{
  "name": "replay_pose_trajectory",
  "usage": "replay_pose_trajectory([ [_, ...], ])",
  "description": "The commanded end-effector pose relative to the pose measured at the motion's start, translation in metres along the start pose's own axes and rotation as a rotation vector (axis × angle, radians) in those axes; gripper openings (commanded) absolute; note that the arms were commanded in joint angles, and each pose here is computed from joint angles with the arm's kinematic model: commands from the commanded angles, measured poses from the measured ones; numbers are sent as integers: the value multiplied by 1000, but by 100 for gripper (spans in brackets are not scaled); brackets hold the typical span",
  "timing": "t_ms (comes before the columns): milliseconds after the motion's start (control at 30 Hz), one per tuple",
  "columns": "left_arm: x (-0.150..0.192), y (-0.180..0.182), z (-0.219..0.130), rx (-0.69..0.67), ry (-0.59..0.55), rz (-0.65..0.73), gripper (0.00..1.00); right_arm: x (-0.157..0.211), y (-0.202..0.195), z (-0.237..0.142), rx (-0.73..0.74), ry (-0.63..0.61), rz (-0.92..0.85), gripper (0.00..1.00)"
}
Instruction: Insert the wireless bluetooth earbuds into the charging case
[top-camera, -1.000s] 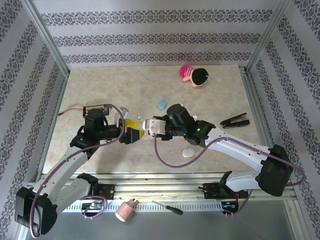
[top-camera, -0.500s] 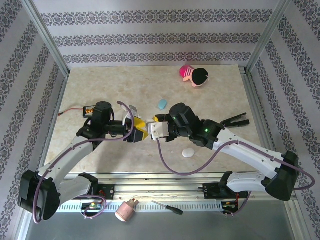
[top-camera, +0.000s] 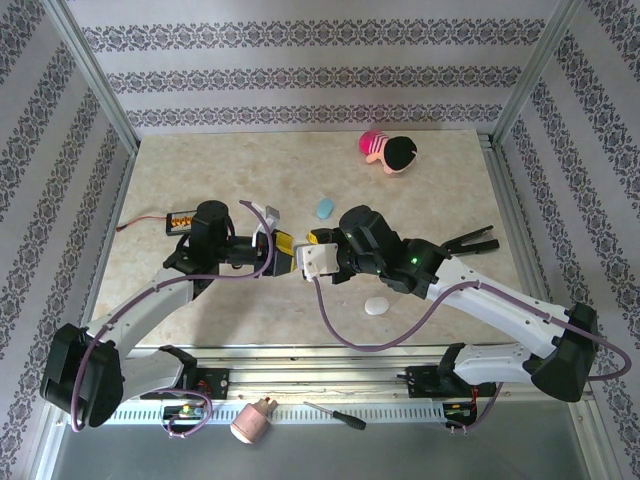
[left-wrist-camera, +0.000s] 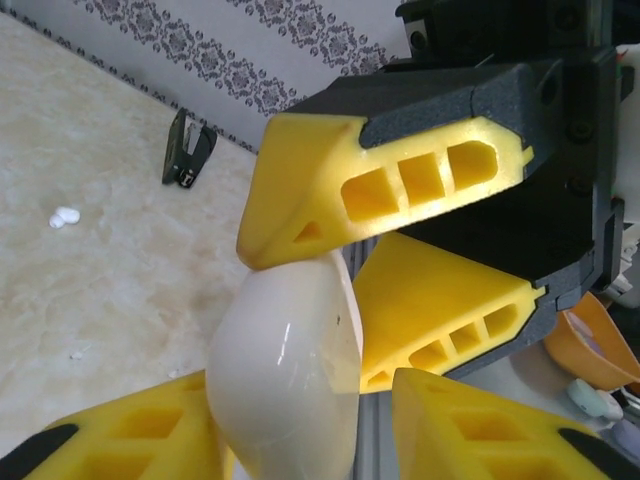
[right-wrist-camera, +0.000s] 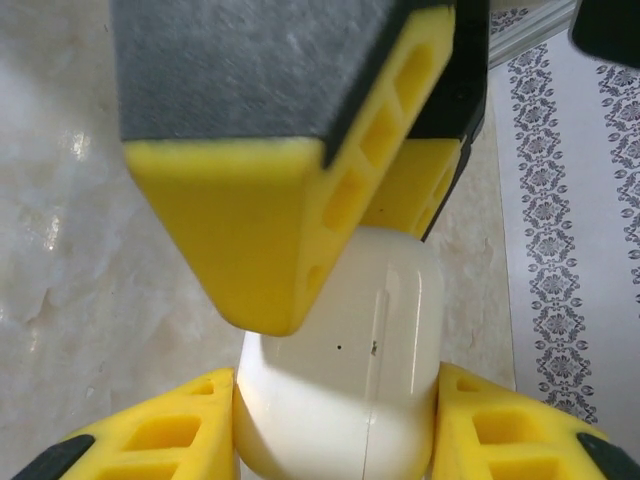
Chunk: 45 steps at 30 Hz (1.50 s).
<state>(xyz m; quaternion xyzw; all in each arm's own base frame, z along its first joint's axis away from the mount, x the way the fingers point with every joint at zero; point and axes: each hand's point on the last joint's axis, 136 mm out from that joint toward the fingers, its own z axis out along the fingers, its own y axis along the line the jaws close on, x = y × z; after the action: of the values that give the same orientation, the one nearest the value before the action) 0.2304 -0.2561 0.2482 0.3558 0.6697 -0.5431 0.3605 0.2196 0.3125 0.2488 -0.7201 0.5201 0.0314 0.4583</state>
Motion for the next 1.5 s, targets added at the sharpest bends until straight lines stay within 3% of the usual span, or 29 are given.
replay_pose_trajectory([
  [0, -8, -14, 2, 62, -32, 53, 35, -17, -15, -4, 45, -46, -12, 34],
  [300, -7, -18, 2, 76, -37, 72, 29, -18, -22, -2, 81, -54, 7, 31],
  [433, -9, -19, 2, 68, -45, 92, 17, -17, -21, -3, 86, -55, 22, 32],
  [633, -10, -20, -3, 20, -60, 263, 10, -23, -11, -14, 29, -121, 93, 61],
  [867, -5, -16, -8, -48, -36, 499, 6, -38, -8, -29, -66, -285, 300, 77],
  [1133, -6, -11, -10, -102, -30, 604, 3, -26, -27, -30, -94, -303, 575, 75],
  [1300, -10, -14, -9, -81, -25, 589, 0, -20, -45, -24, -67, -272, 698, 73],
  [1467, -16, -13, -14, -135, -107, 649, 0, -15, -54, -20, -46, -243, 728, 73],
])
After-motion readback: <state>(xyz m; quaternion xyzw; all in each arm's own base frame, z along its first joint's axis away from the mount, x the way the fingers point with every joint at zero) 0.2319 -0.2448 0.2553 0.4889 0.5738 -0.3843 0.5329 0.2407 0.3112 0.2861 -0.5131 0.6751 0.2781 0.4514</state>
